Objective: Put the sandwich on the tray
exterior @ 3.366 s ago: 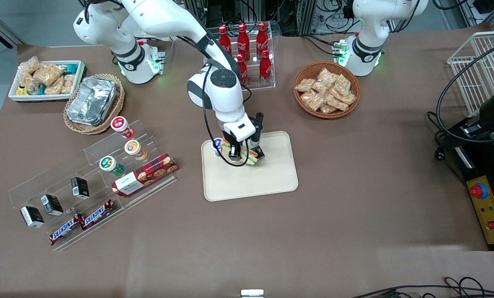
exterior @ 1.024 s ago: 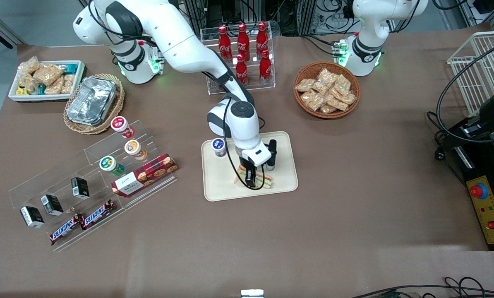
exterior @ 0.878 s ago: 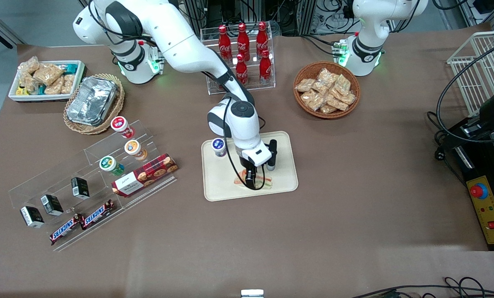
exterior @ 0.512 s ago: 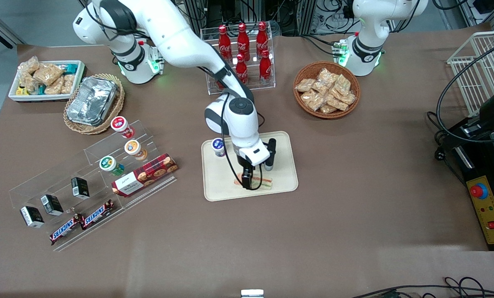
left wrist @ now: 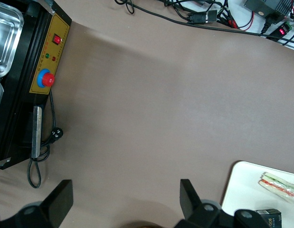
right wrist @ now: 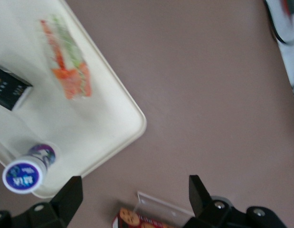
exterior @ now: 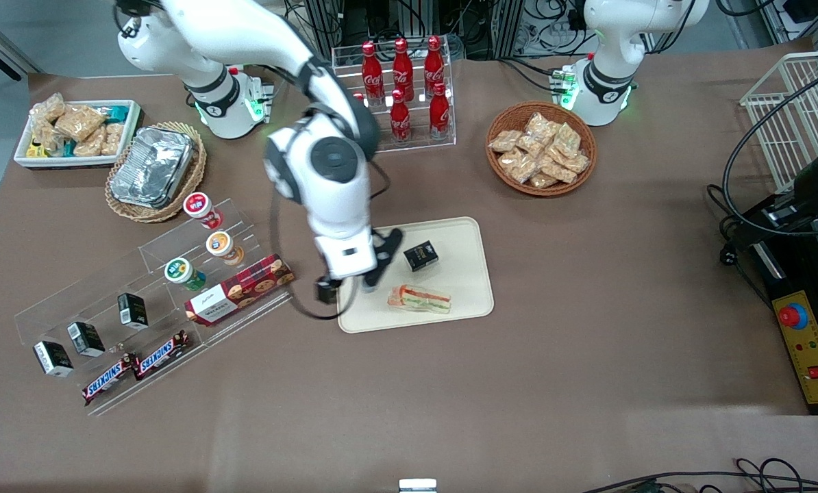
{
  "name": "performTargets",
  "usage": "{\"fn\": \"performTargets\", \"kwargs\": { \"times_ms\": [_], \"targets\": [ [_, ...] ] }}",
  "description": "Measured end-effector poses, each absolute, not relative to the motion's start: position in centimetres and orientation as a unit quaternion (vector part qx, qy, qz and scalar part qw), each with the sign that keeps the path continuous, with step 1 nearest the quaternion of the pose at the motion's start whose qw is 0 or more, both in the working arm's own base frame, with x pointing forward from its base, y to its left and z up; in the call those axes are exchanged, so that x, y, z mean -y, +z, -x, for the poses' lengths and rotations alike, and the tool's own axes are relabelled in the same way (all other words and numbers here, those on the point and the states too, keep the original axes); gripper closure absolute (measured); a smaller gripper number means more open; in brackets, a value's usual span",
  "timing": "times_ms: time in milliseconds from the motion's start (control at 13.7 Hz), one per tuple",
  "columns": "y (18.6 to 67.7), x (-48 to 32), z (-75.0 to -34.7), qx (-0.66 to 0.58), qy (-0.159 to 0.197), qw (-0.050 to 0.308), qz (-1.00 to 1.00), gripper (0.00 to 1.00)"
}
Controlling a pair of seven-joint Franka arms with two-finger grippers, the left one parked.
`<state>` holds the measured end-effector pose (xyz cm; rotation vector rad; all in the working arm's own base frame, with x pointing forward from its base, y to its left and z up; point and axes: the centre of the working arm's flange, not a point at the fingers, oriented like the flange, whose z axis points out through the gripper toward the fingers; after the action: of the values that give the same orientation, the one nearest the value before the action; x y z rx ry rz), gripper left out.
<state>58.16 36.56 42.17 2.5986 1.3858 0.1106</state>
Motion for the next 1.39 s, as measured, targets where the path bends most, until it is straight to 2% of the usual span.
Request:
{"fn": "performTargets", "kwargs": {
  "times_ms": [366,659,951,1171,1390],
  "targets": [
    [49.7,-22.0,-61.6,-0.308,0.022,0.083,-0.947,0.0],
    [54.6,-10.3,-62.6,-0.216,0.037,0.07,-0.973,0.0],
    [58.2,-1.3,-60.6,-0.132,0.026,0.015,-0.991,0.0],
    [60.7,3.5,-58.3,-0.093,0.02,0.003,-0.995,0.0],
    [62.4,5.0,-56.4,-0.08,0.011,-0.004,-0.997,0.0]
  ]
}}
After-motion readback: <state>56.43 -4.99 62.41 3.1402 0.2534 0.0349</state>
